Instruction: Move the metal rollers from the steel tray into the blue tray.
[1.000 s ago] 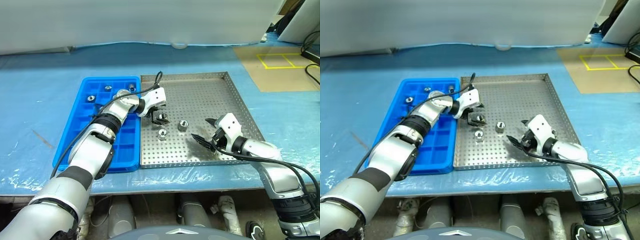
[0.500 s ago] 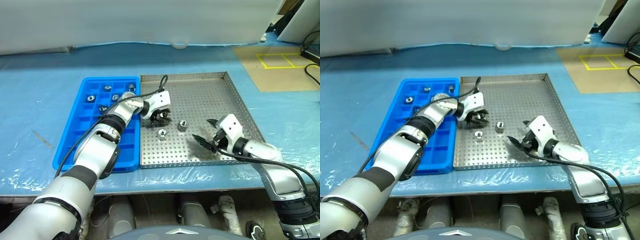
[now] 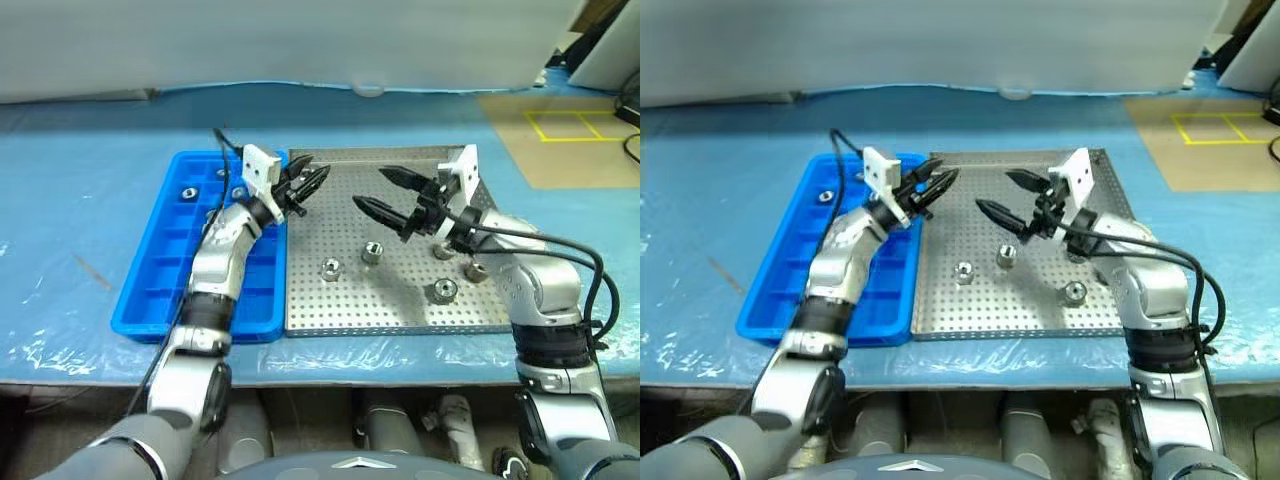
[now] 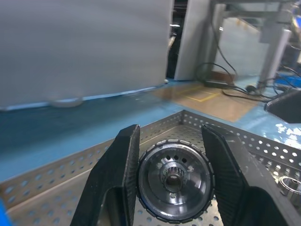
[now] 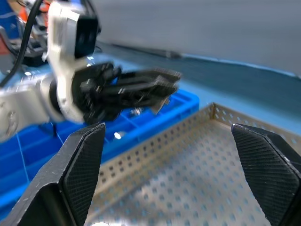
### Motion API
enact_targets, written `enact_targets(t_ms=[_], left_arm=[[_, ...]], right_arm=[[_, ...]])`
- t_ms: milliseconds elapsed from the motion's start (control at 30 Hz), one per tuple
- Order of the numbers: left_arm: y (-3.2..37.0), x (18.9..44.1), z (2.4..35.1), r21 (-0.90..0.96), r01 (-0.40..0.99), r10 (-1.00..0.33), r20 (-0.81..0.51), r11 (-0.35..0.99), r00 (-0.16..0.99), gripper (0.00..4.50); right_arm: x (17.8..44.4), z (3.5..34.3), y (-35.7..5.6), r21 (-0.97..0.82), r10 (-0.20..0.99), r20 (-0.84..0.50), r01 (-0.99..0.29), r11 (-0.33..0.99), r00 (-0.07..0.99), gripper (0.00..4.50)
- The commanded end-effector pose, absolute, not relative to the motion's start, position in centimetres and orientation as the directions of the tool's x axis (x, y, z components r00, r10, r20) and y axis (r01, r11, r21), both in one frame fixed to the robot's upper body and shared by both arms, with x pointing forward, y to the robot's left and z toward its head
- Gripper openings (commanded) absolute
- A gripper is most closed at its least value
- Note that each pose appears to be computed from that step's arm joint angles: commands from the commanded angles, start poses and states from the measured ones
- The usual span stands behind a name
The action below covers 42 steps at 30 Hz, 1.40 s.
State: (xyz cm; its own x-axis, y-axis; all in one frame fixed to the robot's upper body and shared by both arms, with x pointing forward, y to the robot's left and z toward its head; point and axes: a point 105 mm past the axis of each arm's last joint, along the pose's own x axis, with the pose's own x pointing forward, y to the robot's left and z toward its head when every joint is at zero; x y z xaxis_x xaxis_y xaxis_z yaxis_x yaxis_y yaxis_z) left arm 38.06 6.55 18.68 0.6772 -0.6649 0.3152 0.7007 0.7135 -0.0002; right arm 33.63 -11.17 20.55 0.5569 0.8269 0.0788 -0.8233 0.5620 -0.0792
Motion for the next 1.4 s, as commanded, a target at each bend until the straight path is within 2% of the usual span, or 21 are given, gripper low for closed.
enact_targets(t_ms=[33, 300, 367, 467, 567, 767, 1033, 1233, 1400], left_arm=[[7.9, 36.1, 20.3, 0.056, 0.599, -0.573, 0.375, 0.799, 0.729, 1.74], [14.3, 33.5, 19.0, 0.062, 0.236, -0.243, 0.334, 0.97, 0.911, 1.74], [15.9, 32.7, 19.0, 0.059, 0.144, -0.155, 0.331, 0.988, 0.931, 1.74], [19.3, 31.3, 17.3, 0.083, -0.063, 0.039, 0.268, 0.995, 0.963, 1.74], [20.5, 30.7, 16.7, 0.063, -0.142, 0.122, 0.245, 0.988, 0.962, 1.74], [20.6, 31.2, 15.7, 0.082, -0.155, 0.136, 0.196, 0.985, 0.971, 1.74], [18.9, 34.1, 16.7, 0.073, -0.026, 0.01, 0.208, 0.997, 0.978, 1.74], [18.4, 35.4, 15.7, 0.079, 0.01, -0.021, 0.15, 0.997, 0.988, 1.74], [16.7, 35.8, 14.8, 0.077, 0.091, -0.098, 0.105, 0.993, 0.99, 1.74]], right_arm=[[34.0, 20.9, -9.2, -0.079, 0.886, 0.081, -0.883, 0.462, 0.456, 4.5], [34.9, 19.8, -5.0, -0.077, 0.962, 0.029, -0.959, 0.272, 0.271, 4.5], [35.0, 19.7, -4.2, -0.078, 0.972, 0.024, -0.969, 0.235, 0.234, 4.5], [34.8, 19.4, -2.6, -0.076, 0.987, 0.013, -0.984, 0.158, 0.158, 4.5], [34.7, 19.2, -2.1, -0.079, 0.992, 0.004, -0.989, 0.126, 0.126, 4.5], [34.8, 19.1, -2.1, -0.079, 0.993, 0.003, -0.99, 0.12, 0.12, 4.5], [34.7, 18.5, -2.4, -0.08, 0.99, -0.003, -0.987, 0.142, 0.142, 4.5], [34.7, 18.3, -2.8, -0.088, 0.986, -0.004, -0.982, 0.167, 0.168, 4.5], [34.6, 18.2, -2.8, -0.088, 0.984, 0.001, -0.98, 0.179, 0.18, 4.5]])
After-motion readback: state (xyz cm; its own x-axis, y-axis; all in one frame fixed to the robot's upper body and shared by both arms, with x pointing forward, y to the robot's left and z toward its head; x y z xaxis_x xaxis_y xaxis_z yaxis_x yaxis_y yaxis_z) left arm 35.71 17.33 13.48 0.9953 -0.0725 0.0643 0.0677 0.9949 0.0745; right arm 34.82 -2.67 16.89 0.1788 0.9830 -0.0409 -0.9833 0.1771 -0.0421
